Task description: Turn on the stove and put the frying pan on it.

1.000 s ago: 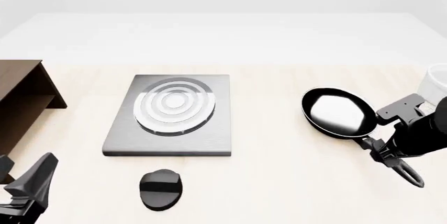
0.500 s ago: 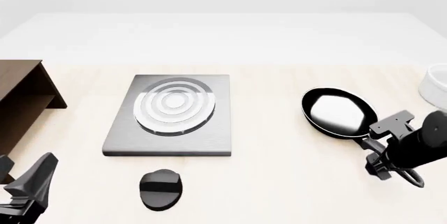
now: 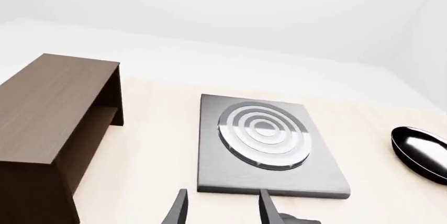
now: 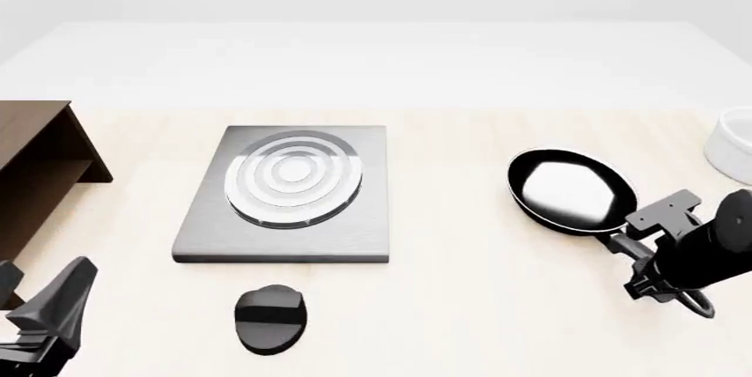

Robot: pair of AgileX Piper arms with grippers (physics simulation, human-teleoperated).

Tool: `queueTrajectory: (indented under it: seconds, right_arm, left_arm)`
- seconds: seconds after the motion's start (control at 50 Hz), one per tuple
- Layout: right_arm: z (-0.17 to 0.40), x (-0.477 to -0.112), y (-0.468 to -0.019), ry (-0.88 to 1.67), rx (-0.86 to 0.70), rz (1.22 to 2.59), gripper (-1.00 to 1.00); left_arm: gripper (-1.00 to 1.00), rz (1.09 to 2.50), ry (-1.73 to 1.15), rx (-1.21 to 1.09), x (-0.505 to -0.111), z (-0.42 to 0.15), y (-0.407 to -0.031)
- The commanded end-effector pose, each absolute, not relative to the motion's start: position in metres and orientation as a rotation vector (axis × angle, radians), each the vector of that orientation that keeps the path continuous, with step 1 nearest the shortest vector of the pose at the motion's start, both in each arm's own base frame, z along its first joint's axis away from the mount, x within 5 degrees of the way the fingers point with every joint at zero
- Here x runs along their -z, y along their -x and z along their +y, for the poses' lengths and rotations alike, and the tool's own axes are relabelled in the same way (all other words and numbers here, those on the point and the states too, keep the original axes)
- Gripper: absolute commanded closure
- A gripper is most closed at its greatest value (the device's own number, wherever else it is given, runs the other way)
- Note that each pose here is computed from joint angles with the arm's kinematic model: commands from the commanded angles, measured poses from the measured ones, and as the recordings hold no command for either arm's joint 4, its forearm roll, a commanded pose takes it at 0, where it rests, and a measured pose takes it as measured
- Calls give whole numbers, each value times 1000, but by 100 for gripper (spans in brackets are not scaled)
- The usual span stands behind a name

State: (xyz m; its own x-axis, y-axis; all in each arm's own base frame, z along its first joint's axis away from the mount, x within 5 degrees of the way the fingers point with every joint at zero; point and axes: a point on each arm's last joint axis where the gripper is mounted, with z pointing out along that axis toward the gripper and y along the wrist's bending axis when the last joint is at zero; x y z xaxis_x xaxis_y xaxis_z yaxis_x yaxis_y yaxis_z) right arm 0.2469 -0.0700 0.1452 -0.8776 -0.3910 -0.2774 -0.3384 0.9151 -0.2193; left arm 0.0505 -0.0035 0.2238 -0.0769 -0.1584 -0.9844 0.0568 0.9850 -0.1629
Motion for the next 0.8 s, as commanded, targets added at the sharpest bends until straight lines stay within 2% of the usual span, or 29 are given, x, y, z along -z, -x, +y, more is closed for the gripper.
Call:
queueTrajectory:
  seconds: [0.02,0.14,0.4,0.8]
  right_arm:
    - [-70,-172,-245,521,254,2724,100]
    - [-65,-202,-241,558,272,2685,100]
    - [-47,-234,-238,658,271,2630,100]
    - [-13,-257,-254,832,252,2520,100]
  left_arm:
    - [-100,1637,76,177,-224,-3,-50]
    - [-100,1636,76,175,-224,-3,-50]
    - [-100,1636,74,173,-225,-3,-50]
    - [-100,1631,62,165,-226,-3,-50]
